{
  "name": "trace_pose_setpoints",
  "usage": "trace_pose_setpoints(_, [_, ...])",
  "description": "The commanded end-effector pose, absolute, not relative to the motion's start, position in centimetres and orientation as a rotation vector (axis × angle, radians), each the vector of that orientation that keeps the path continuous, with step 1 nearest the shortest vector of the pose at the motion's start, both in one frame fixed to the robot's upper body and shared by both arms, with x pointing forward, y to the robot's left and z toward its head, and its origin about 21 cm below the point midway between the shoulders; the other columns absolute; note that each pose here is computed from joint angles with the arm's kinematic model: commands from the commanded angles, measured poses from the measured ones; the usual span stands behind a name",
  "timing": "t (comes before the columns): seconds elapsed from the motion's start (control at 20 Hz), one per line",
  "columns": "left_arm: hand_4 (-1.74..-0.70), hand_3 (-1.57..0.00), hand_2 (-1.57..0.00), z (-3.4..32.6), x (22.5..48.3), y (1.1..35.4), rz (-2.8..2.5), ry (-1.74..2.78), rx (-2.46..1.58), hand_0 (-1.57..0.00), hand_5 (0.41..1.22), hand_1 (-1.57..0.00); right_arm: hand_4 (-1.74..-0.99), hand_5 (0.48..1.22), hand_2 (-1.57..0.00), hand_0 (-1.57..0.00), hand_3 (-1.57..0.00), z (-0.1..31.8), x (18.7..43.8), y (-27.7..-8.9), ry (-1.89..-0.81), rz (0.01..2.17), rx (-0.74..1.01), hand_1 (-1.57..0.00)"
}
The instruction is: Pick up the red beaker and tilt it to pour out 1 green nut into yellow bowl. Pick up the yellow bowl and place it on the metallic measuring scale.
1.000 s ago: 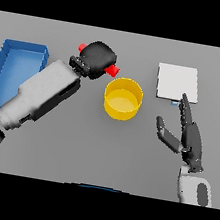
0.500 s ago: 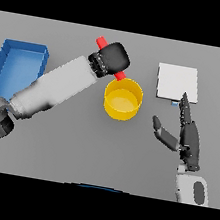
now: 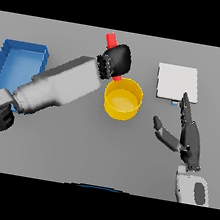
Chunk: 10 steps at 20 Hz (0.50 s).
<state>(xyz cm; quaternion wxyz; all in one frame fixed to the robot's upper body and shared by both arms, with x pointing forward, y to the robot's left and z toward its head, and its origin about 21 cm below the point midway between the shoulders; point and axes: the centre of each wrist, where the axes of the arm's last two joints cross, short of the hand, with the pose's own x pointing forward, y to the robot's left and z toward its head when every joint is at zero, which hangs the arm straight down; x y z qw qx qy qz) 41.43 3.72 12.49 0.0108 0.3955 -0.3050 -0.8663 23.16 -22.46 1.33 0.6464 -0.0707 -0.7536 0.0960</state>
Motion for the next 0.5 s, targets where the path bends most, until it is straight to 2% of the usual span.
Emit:
trace_pose_setpoints(0.0, [-1.73,-1.57,-1.57,12.5,41.2,3.4,-2.741,-0.951,1.254,-1.57,1.221,-1.57,-1.132,0.573,0.00,0.00,0.00,1.1,23.0,-22.3,-1.717,0.231,-0.165,0.00])
trace_pose_setpoints(0.25, [-1.73,-1.57,-1.57,12.9,41.2,2.1,-2.841,-0.894,1.410,-1.57,1.221,-1.57,-1.130,0.577,0.00,0.00,0.00,1.1,23.0,-22.9,-1.731,0.213,-0.163,0.00])
trace_pose_setpoints(0.4, [-1.73,-1.57,-1.57,15.3,41.2,0.6,-2.918,-0.863,1.487,-1.57,1.221,-1.57,-1.138,0.572,0.00,0.00,0.00,1.2,23.1,-22.8,-1.731,0.215,-0.170,0.00])
trace_pose_setpoints(0.45, [-1.73,-1.57,-1.57,17.4,41.7,0.3,-2.911,-0.843,1.551,-1.57,1.221,-1.57,-1.137,0.568,0.00,0.00,0.00,1.2,23.2,-22.6,-1.727,0.209,-0.166,0.00])
